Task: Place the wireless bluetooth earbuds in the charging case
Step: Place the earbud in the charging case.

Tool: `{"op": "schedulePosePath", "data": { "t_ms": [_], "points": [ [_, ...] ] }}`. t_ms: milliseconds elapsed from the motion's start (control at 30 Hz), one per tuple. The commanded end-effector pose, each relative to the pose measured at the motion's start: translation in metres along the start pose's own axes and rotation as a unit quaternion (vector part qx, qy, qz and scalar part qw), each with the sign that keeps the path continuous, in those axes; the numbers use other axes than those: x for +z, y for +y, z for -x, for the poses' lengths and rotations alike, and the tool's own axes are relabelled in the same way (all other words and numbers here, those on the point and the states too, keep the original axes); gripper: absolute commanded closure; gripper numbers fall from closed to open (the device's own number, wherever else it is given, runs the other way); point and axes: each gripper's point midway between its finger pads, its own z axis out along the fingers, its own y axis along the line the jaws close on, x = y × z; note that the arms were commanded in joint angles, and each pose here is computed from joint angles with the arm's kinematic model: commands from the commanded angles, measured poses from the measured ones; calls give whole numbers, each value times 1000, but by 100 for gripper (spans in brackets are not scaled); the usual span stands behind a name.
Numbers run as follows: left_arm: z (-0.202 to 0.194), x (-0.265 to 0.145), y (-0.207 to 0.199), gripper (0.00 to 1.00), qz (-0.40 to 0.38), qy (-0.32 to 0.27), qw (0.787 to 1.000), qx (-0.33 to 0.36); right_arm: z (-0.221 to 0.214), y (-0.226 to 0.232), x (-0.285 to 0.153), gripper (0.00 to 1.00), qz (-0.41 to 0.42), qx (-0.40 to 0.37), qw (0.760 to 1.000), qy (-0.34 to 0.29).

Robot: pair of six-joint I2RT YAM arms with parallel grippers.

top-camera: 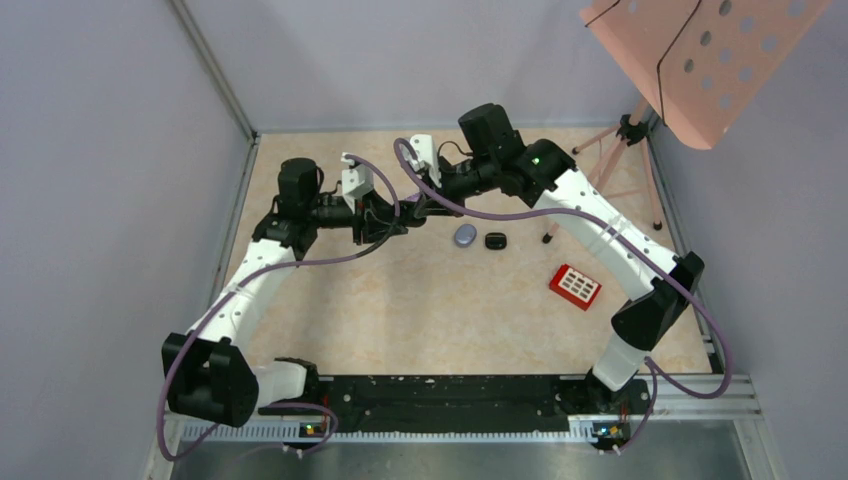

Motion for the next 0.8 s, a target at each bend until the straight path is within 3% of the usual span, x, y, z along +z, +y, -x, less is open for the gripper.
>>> {"op": "schedulePosePath", "data": {
  "t_ms": [0,767],
  "points": [
    [30,-4,-11,100,-14,-21,998,59,-3,-2,2,100,-8,-16,1000,13],
    [35,-4,-16,100,-16,-29,998,54,-22,7,9,100,-1,-39,998,49]
  ]
}}
